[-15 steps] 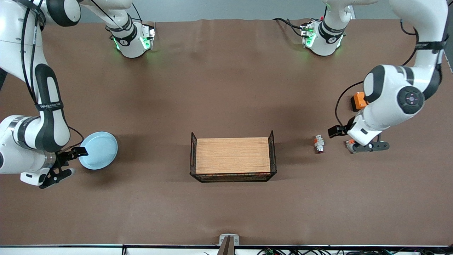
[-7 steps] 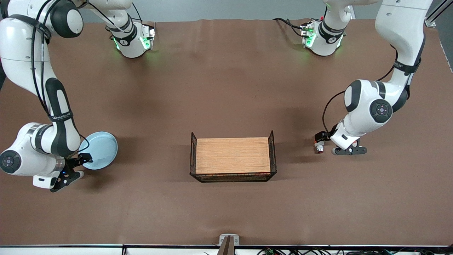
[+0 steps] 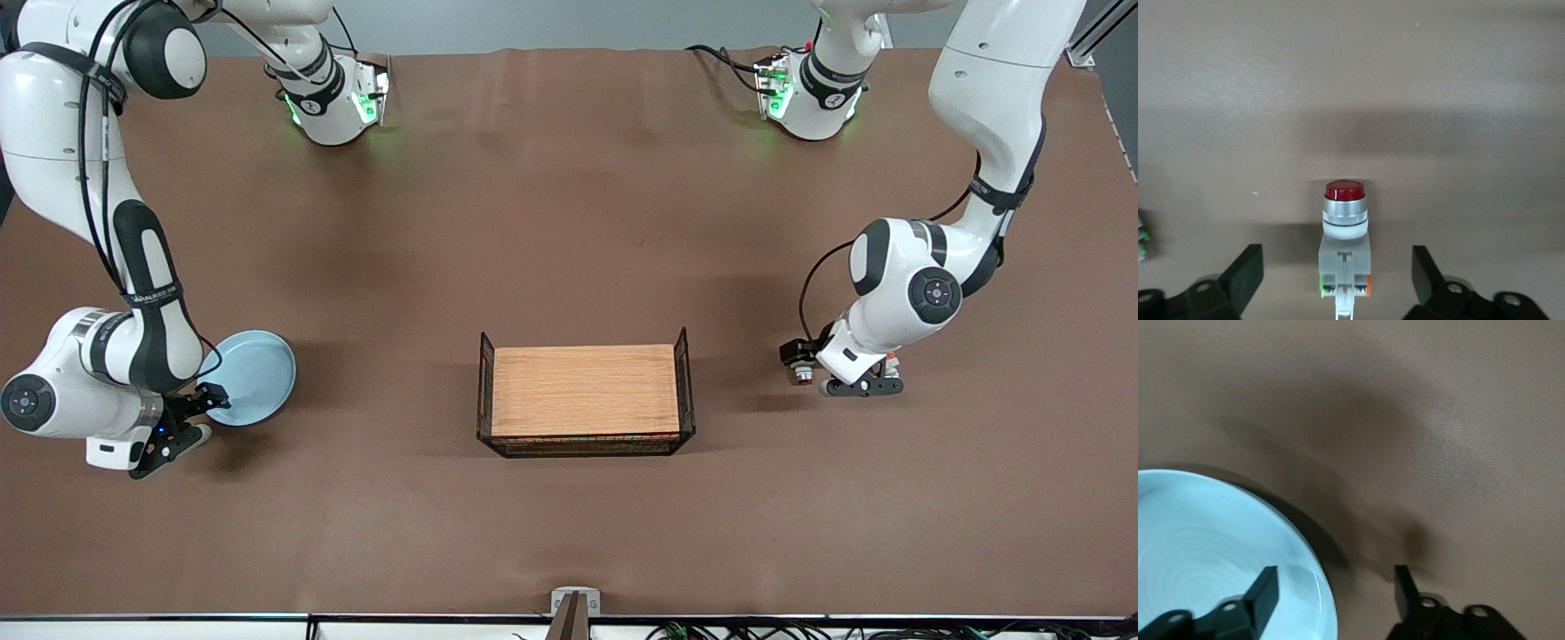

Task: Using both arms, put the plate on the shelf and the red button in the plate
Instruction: 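Grasp the plate with the right gripper while the left gripper grasps the button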

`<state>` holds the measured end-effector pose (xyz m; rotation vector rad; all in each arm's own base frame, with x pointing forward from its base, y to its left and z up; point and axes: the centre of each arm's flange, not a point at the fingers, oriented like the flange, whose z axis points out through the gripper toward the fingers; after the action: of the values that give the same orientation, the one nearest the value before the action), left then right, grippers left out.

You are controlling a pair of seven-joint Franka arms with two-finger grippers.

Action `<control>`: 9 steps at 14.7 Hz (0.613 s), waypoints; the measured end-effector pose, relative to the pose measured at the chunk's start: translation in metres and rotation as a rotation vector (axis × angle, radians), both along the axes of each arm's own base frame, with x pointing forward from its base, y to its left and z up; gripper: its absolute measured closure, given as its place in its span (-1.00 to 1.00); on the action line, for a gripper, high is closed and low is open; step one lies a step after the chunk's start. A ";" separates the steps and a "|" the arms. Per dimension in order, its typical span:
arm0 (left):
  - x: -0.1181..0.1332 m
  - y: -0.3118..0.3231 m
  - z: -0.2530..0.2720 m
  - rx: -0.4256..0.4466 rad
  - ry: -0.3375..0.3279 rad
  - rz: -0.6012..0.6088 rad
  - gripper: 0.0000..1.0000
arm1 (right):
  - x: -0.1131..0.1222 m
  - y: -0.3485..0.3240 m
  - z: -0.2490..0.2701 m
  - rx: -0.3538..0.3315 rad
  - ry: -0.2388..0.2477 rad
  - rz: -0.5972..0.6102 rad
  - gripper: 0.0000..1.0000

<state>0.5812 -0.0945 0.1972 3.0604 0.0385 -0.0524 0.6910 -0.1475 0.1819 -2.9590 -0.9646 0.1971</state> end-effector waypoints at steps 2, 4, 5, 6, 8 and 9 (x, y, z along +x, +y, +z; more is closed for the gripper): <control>-0.001 -0.003 -0.005 -0.002 0.007 -0.004 -0.73 | -0.001 -0.004 0.000 0.001 0.000 0.000 -0.41; -0.002 -0.006 -0.007 -0.004 0.011 -0.010 -0.61 | -0.001 -0.007 0.000 0.002 0.000 -0.003 -0.03; -0.002 -0.007 -0.007 -0.005 0.011 -0.011 -0.45 | -0.002 -0.008 0.000 0.005 -0.001 -0.005 -0.02; -0.002 -0.007 -0.007 -0.005 0.011 -0.011 -0.26 | -0.002 -0.009 0.000 0.012 -0.002 -0.002 0.13; -0.003 -0.007 -0.009 -0.005 0.014 -0.012 -0.09 | -0.003 -0.013 0.000 0.029 -0.006 0.011 0.32; -0.003 -0.007 -0.010 -0.005 0.015 -0.012 0.04 | -0.003 -0.014 0.000 0.035 -0.007 0.011 0.44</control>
<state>0.5783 -0.1012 0.1873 3.0557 0.0214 -0.0768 0.6879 -0.1615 0.1819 -2.9254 -0.9752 0.1684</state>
